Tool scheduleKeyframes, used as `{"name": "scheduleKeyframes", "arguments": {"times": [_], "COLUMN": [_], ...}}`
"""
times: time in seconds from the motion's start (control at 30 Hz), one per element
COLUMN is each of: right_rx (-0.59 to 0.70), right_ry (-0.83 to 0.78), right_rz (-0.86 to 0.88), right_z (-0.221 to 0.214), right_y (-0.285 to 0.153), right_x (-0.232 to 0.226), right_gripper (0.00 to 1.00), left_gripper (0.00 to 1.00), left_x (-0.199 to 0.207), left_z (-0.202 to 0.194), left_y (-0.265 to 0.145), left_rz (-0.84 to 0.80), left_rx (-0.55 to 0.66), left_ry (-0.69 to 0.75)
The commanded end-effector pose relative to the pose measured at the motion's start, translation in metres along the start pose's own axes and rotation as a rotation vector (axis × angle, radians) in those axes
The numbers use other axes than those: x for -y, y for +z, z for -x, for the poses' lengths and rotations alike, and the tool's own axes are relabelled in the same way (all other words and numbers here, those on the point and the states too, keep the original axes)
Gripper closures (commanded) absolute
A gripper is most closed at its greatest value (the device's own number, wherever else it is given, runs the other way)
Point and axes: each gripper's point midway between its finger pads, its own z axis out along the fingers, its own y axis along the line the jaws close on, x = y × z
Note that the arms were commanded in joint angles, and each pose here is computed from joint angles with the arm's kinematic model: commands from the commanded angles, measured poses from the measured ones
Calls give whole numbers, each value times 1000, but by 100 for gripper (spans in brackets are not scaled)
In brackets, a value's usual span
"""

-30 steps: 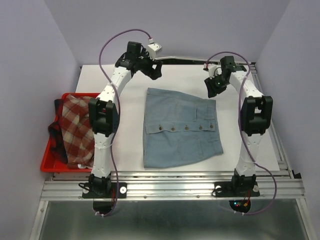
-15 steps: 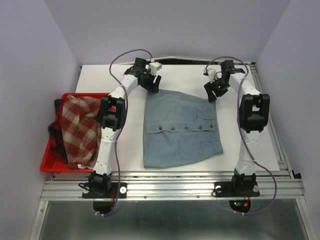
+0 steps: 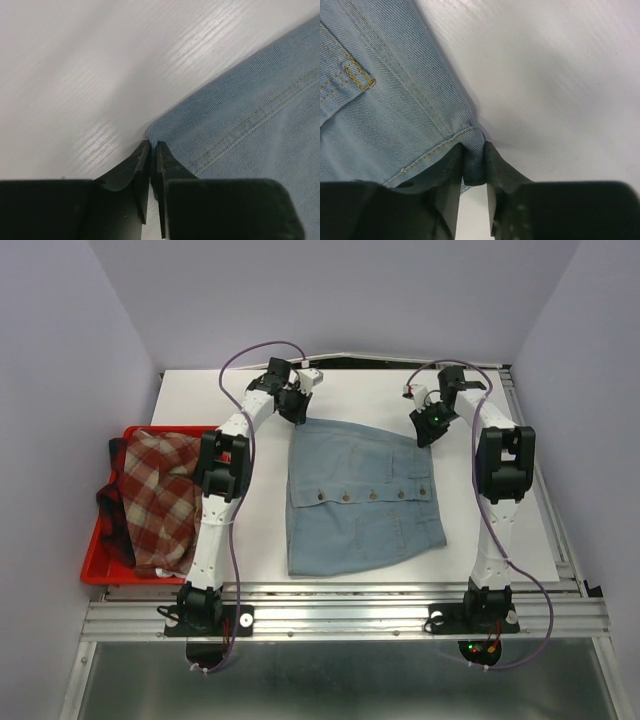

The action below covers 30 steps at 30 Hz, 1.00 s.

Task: Fold and stack the skirts
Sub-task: Flatten the skirt out, then fold the skirt

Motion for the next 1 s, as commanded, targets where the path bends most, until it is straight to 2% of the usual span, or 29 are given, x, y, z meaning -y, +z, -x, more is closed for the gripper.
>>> {"name": "scheduleKeyframes", "arguments": {"times": [0.0,0.03,0.13,0.43,0.63,0.7,0.73,0.8,0.83,0.87,0.9,0.97], "right_rx": [22,35,62,208,311,329,314,338,334,304,324,285], "right_ry": [-32,-38,-46,-60,-121,-162,-170,-212,-276,-263,-285,-306], "right_rz": [-13,-16,-29,-198,-262,-278,-270,-300,-302,-275,-283,-240], "right_z": [6,11,22,70,93,94,85,84,77,64,62,33], "right_y": [-1,-5,-15,-72,-129,-142,-139,-164,-171,-158,-173,-158], "right_x": [8,8,11,38,33,28,23,12,3,-1,-12,-30], "right_gripper": [77,86,99,99,99,99,99,99,99,99,99,99], "left_gripper": [91,98,100,100,100,100,100,100,100,100,100,100], "left_x": [-1,0,1,-27,-8,4,14,30,41,46,52,69], "left_z": [24,29,42,100,132,121,124,117,88,99,89,60], "left_y": [-32,-35,-47,-114,-186,-191,-210,-220,-217,-234,-235,-240], "left_rz": [15,13,13,143,120,86,81,46,18,31,22,3], "left_rx": [28,37,69,222,353,337,353,351,301,337,327,307], "left_ry": [43,52,71,129,206,223,246,282,280,300,309,342]}}
